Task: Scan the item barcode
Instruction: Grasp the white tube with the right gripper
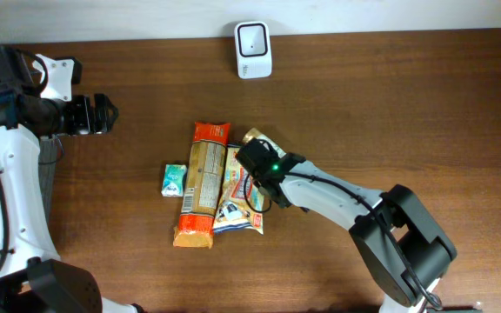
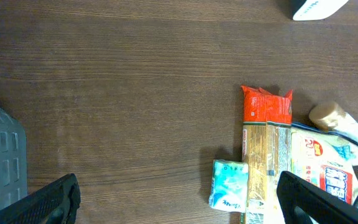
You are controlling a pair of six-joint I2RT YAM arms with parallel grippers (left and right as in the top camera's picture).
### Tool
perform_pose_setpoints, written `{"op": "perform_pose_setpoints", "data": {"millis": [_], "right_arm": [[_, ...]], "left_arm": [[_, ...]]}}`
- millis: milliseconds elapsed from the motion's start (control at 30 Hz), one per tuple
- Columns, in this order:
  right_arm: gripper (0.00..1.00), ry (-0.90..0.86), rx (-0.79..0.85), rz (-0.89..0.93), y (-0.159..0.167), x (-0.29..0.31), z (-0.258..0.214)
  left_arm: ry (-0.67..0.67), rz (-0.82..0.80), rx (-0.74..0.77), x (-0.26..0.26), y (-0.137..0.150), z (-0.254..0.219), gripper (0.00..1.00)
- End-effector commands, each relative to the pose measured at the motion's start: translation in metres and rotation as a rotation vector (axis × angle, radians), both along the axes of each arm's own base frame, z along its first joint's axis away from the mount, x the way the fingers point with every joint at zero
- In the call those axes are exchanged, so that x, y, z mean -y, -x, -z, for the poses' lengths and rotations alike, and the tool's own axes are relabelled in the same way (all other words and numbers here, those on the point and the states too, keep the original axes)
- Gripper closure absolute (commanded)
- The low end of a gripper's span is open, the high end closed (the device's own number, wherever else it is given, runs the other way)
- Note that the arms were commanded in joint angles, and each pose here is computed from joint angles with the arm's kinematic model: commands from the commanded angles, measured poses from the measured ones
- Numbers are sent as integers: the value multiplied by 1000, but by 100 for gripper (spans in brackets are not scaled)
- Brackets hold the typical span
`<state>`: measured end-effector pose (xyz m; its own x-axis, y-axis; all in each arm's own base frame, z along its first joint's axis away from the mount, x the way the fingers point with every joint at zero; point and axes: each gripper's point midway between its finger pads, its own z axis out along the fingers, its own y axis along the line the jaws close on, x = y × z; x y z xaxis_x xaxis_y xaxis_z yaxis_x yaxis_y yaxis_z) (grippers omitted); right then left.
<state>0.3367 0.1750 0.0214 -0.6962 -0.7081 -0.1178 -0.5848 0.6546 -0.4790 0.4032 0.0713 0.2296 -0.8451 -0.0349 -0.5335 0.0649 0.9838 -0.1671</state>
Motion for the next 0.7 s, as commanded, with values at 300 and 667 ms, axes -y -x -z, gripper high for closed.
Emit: {"op": "perform_pose_setpoints", "data": {"millis": [300,667], "right_arm": [[96,-793,-439,323,-7,4,-115],[88,-1041,-592,468,17,49,-13]], "left_arm": [[-1,22,15,2,0,-4,1],[-1,22,15,2,0,-4,1]]}}
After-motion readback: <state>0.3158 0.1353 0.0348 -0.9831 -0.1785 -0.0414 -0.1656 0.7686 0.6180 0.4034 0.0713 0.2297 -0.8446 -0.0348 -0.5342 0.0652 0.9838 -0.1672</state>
